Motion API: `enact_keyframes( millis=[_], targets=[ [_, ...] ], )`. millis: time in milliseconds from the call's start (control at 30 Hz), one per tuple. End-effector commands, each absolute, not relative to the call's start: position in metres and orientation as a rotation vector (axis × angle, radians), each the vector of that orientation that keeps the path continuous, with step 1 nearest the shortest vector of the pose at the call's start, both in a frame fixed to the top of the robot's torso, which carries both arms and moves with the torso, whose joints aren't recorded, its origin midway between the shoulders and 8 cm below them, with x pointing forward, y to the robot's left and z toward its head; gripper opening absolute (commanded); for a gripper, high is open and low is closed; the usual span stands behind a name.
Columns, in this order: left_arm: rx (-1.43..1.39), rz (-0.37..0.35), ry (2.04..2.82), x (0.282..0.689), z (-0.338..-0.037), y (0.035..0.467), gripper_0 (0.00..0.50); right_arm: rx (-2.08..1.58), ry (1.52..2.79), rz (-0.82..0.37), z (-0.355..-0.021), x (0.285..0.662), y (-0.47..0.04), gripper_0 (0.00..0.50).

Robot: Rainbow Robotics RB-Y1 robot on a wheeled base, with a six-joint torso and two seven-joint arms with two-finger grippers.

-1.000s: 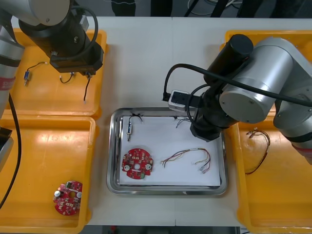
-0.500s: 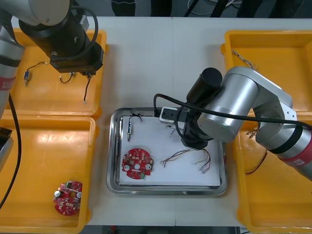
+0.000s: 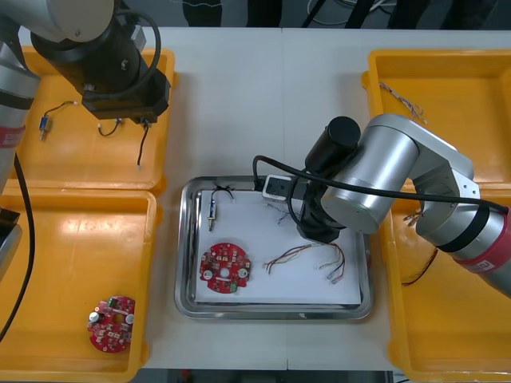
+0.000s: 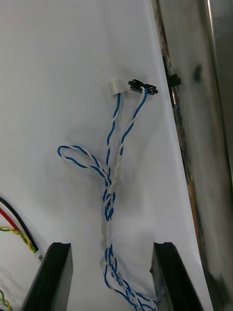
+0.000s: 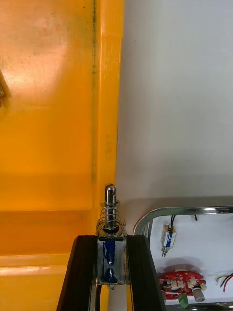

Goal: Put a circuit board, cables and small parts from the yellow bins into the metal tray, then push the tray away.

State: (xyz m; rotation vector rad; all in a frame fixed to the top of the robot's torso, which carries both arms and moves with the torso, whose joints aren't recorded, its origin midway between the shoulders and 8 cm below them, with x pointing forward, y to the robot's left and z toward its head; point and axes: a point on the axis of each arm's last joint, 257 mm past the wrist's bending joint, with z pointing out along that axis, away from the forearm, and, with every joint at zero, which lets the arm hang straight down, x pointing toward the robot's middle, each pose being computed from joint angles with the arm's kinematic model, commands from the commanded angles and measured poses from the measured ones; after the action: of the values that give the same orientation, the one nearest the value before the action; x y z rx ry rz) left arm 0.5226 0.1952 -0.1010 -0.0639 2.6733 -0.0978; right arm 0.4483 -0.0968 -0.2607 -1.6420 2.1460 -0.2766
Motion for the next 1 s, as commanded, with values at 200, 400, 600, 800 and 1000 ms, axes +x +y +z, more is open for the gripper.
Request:
enact_keyframes(
  millis=[200,400,600,800,1000],
  targets=[
    [-0.123,-0.145,2.666,0.516,-0.1,0.182,0.0,-1.644,2.091,-0.289,-0.235,0.452,-0.084,0.5],
    [-0.122,-0.147,2.669,0.515,-0.1,0.181,0.0,-1.628,2.124,-0.278,-0.214,0.443,-0.09,0.5],
    [-0.122,-0.149,2.667,0.516,-0.1,0.181,0.0,-1.622,2.145,-0.312,-0.189,0.429,-0.103,0.5],
    [-0.122,-0.152,2.668,0.515,-0.1,0.18,0.0,-1.58,2.107,-0.325,-0.154,0.42,-0.108,0.5],
    [-0.124,-0.154,2.666,0.515,-0.099,0.181,0.0,-1.507,2.053,-0.276,-0.121,0.422,-0.107,0.5]
  ],
)
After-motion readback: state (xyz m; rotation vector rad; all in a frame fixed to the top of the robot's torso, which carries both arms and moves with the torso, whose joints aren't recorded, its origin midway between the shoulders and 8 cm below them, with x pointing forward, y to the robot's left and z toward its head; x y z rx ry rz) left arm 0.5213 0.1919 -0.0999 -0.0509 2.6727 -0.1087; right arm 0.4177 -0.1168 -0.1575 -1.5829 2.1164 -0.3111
